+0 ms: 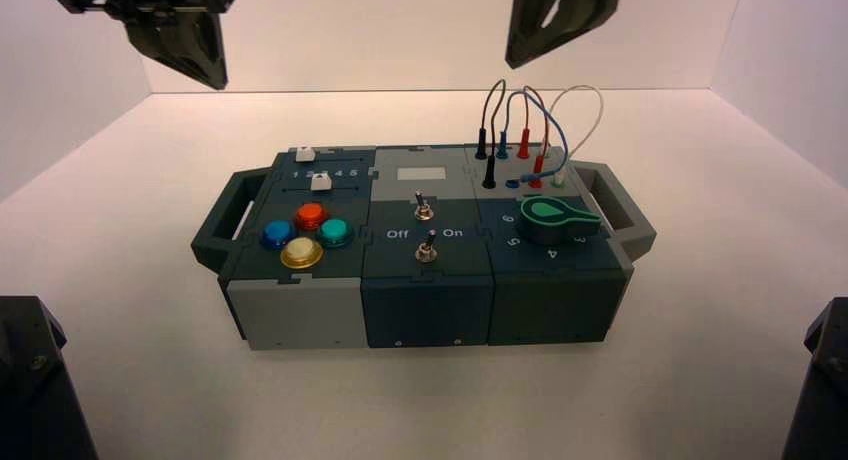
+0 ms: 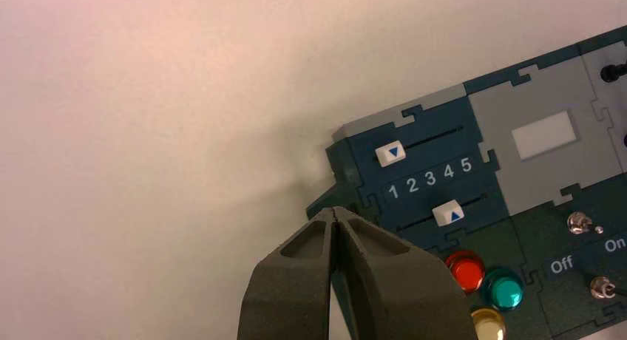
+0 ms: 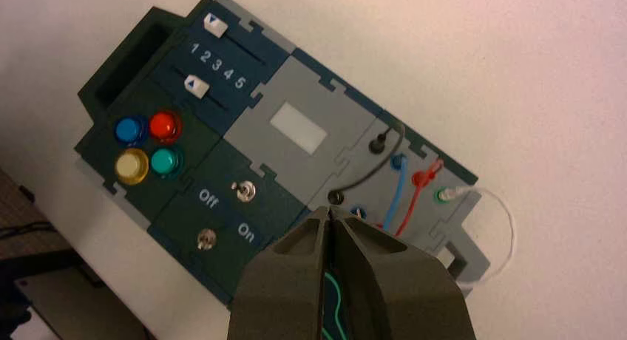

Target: Move the top slider to position 2.

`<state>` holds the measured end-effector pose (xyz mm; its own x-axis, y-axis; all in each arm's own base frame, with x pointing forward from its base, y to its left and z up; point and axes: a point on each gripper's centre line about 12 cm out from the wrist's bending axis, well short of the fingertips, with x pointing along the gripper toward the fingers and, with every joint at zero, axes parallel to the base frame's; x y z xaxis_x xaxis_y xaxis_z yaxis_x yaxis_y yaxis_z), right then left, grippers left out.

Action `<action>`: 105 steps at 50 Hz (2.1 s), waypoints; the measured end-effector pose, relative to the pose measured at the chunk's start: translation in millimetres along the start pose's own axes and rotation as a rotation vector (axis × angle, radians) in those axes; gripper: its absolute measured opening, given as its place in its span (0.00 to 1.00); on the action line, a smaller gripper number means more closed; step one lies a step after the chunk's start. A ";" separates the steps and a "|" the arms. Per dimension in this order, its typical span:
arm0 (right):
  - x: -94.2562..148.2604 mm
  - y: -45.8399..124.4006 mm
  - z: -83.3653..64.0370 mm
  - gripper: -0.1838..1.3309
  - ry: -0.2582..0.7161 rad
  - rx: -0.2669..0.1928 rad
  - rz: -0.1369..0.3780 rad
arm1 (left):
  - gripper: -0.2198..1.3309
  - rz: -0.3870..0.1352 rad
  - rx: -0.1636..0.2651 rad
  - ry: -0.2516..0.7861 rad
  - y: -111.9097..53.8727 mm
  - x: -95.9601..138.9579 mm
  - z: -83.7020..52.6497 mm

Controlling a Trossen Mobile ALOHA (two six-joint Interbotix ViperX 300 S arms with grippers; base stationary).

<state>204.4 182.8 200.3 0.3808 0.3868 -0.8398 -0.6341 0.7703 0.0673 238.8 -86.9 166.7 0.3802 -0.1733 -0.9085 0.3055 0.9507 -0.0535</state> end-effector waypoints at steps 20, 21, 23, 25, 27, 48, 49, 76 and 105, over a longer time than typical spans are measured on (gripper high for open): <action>9.9 0.8 10.6 0.03 -0.004 -0.005 0.000 | 0.03 -0.039 -0.002 0.107 -15.9 36.8 15.4; 10.2 0.7 10.4 0.03 -0.006 -0.006 -0.001 | 0.03 -0.039 -0.004 0.118 -16.0 40.9 16.8; 9.9 0.7 11.5 0.03 -0.012 -0.004 -0.001 | 0.03 -0.040 -0.006 0.128 -16.7 45.7 18.5; 9.9 0.8 11.7 0.03 -0.014 -0.005 0.000 | 0.03 -0.041 -0.007 0.139 -17.3 50.4 19.6; 9.9 0.7 11.8 0.03 -0.015 -0.006 -0.001 | 0.03 -0.040 -0.012 0.154 -17.0 55.6 19.8; 9.9 0.7 12.4 0.03 -0.020 -0.004 -0.001 | 0.03 -0.041 -0.019 0.207 -18.4 77.0 19.5; 9.9 0.7 12.4 0.03 -0.020 -0.004 -0.001 | 0.03 -0.041 -0.019 0.207 -18.4 77.0 19.5; 9.9 -0.4 12.5 0.03 -0.020 -0.006 -0.004 | 0.03 -0.044 -0.004 0.217 -23.3 80.8 17.4; 10.1 -1.0 11.9 0.03 -0.018 -0.006 -0.006 | 0.03 -0.050 0.018 0.225 -29.6 82.8 15.5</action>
<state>216.8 192.0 198.2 0.3970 0.3916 -0.8301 -0.6358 0.7696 0.0590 274.8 -133.3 99.5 0.1608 -0.1570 -0.9744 0.3352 0.9373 -0.0957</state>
